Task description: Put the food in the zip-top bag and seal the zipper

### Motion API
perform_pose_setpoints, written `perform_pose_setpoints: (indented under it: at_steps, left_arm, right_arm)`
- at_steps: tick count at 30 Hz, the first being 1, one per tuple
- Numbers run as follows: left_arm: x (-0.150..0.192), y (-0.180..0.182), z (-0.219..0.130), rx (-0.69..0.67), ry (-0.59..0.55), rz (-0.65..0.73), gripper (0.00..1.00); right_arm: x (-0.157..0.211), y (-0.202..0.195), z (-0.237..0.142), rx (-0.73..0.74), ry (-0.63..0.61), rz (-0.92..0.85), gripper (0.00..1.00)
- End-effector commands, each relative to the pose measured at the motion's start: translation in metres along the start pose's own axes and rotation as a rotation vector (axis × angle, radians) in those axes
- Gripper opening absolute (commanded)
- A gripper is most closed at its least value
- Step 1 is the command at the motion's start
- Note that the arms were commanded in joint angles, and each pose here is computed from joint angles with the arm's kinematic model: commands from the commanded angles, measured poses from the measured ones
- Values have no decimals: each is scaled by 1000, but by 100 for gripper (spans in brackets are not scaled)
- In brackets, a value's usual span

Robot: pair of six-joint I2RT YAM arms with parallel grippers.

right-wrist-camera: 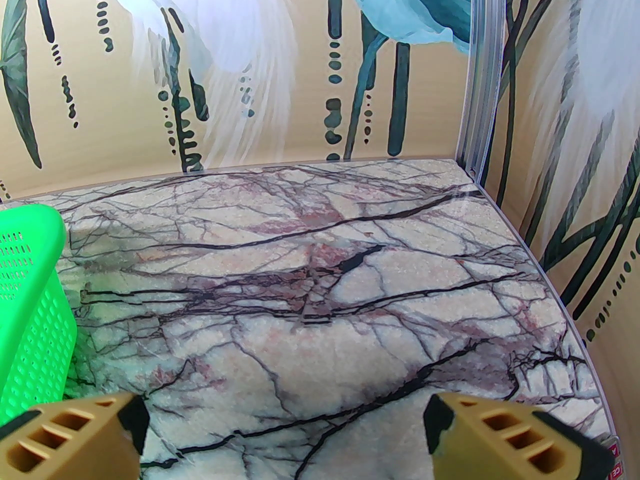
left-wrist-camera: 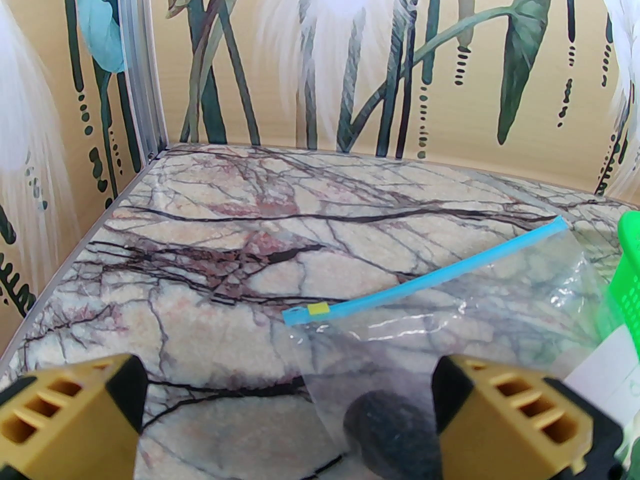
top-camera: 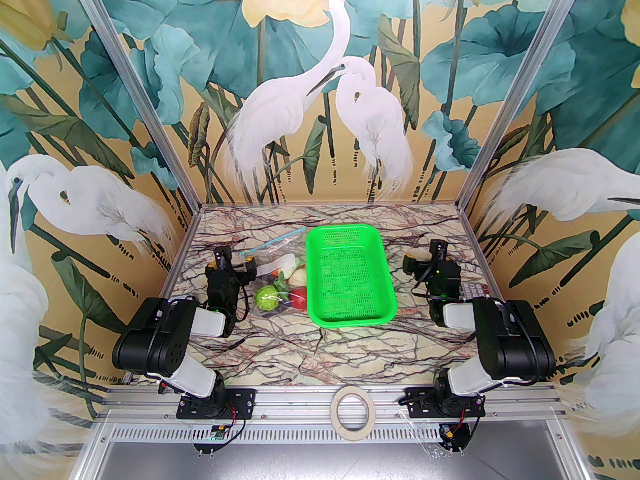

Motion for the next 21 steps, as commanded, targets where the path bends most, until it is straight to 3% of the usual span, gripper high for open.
perform_pose_setpoints:
  at_steps: [1, 21]
  left_arm:
    - [-4, 2, -1, -9, -16, -4, 100]
    - [-4, 1, 1, 1, -2, -5, 100]
  right_arm:
    - [-1, 1, -1, 4, -2, -8, 99]
    - [-1, 1, -1, 5, -2, -9, 99]
Point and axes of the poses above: each hand's point on the last joint's axis, 136 mm out from that joint toward the fingers, its own z axis out along the fingers, its own y axis along the line the jaws close on, x = y × z, the point moved 8 cm from there along -z, back along the fingers, and after that the axes turned 3 degrees about -z, right-handed, at the moved point
